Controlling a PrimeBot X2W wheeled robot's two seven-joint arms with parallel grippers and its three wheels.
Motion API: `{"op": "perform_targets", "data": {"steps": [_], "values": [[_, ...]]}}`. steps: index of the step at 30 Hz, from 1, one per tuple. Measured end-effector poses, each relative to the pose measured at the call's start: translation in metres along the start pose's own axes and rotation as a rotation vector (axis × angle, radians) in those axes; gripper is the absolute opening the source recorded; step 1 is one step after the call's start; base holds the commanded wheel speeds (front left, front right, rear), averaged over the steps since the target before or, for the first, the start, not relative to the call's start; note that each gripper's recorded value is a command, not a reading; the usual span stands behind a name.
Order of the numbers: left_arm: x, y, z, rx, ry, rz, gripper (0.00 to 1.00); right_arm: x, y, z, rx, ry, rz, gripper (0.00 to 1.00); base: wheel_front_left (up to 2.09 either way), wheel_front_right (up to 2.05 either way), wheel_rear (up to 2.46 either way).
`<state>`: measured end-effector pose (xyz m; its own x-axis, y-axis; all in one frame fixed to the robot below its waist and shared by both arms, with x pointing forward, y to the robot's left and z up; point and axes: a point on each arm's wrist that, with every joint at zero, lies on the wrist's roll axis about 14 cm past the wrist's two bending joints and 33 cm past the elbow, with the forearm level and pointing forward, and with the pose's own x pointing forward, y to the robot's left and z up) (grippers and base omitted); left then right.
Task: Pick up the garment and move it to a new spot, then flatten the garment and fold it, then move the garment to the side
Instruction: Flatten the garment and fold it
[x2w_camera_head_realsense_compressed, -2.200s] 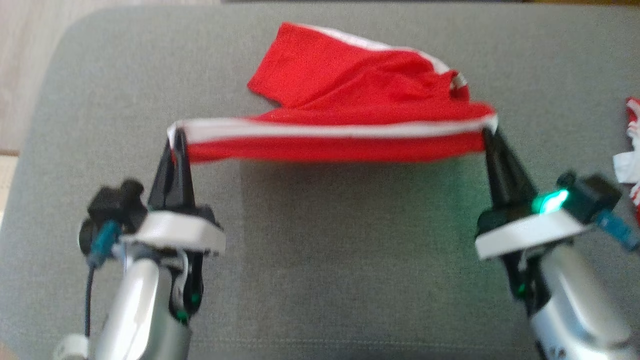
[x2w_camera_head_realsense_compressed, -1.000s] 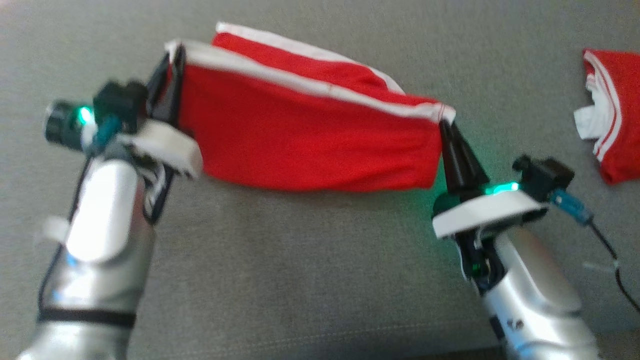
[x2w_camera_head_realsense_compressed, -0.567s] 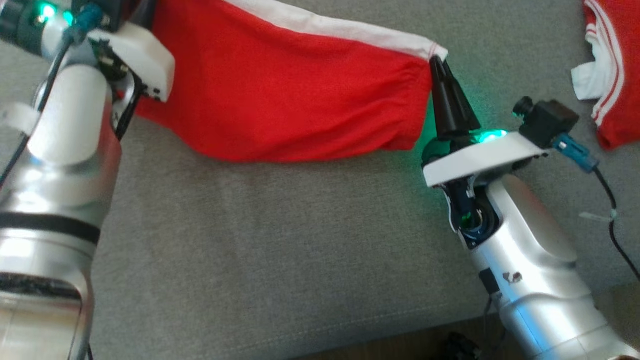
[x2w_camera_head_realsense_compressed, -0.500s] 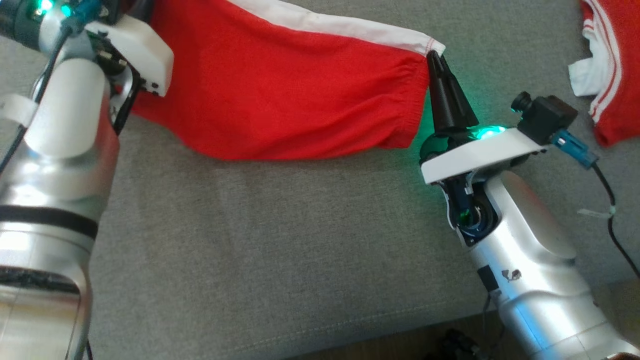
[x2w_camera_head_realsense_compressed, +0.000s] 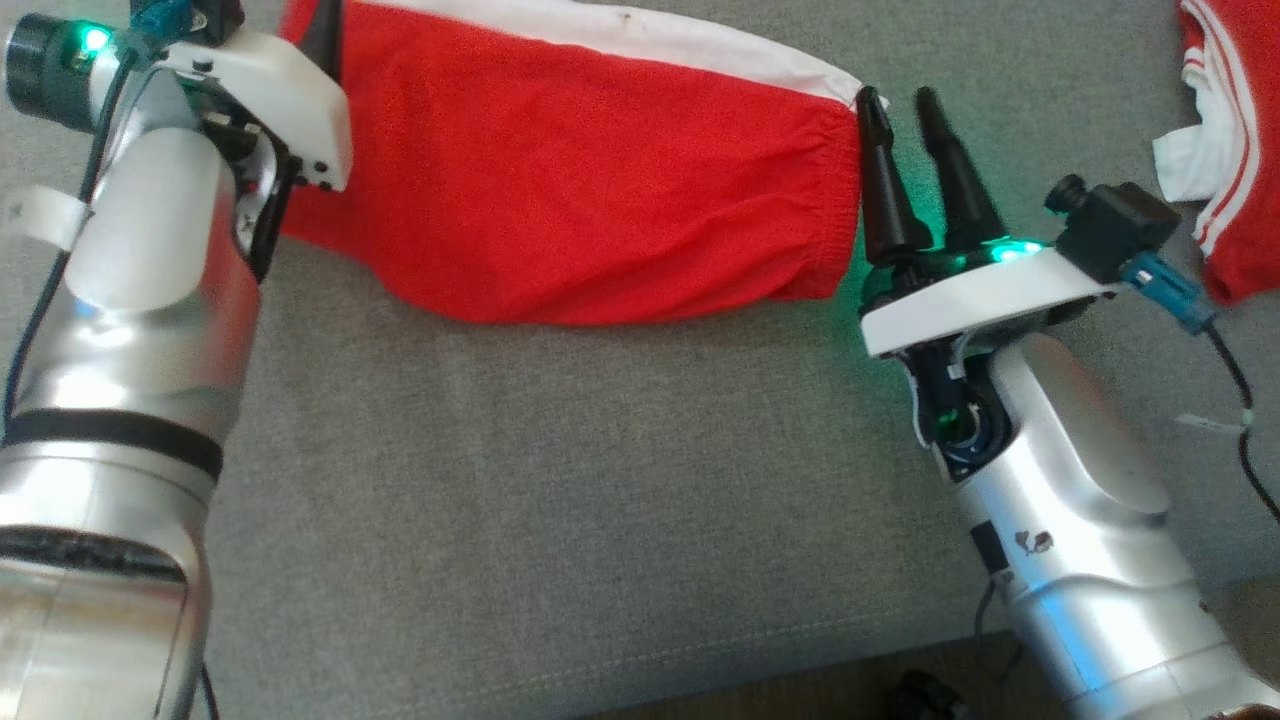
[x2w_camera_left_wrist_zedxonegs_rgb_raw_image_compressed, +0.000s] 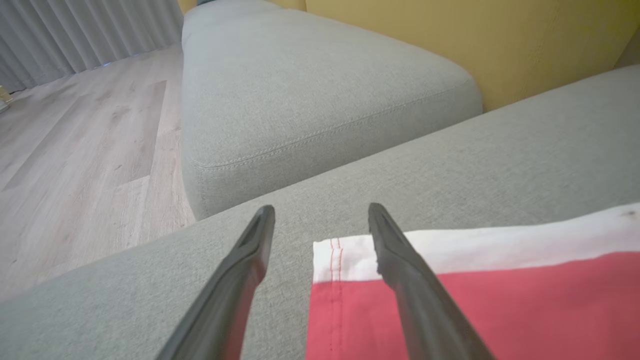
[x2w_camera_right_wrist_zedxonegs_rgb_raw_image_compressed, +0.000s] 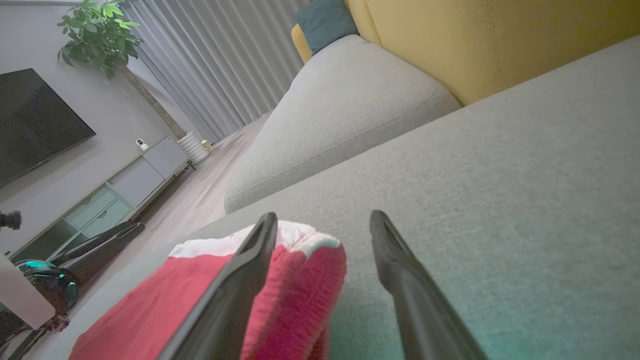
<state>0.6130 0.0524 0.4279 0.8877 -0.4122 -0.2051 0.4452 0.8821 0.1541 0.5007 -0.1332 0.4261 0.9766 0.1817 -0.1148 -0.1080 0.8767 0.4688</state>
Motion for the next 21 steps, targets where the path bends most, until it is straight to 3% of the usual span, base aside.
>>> {"op": "perform_targets", "data": {"steps": [6,13,21], "values": [[-0.021,0.001,-0.001,-0.087,-0.005,0.059,1.0,-0.009,-0.005,0.016,-0.035,-0.045,-0.025,1.0,0.0,0.0,0.0],[-0.057,-0.024,-0.041,-0.189,0.125,0.065,1.0,-0.037,-0.019,0.011,-0.031,-0.037,-0.09,1.0,0.0,0.0,0.0],[-0.069,-0.028,-0.064,-0.212,0.221,0.074,1.0,-0.041,-0.023,0.015,-0.044,-0.045,-0.102,1.0,0.0,0.0,0.0]]}}
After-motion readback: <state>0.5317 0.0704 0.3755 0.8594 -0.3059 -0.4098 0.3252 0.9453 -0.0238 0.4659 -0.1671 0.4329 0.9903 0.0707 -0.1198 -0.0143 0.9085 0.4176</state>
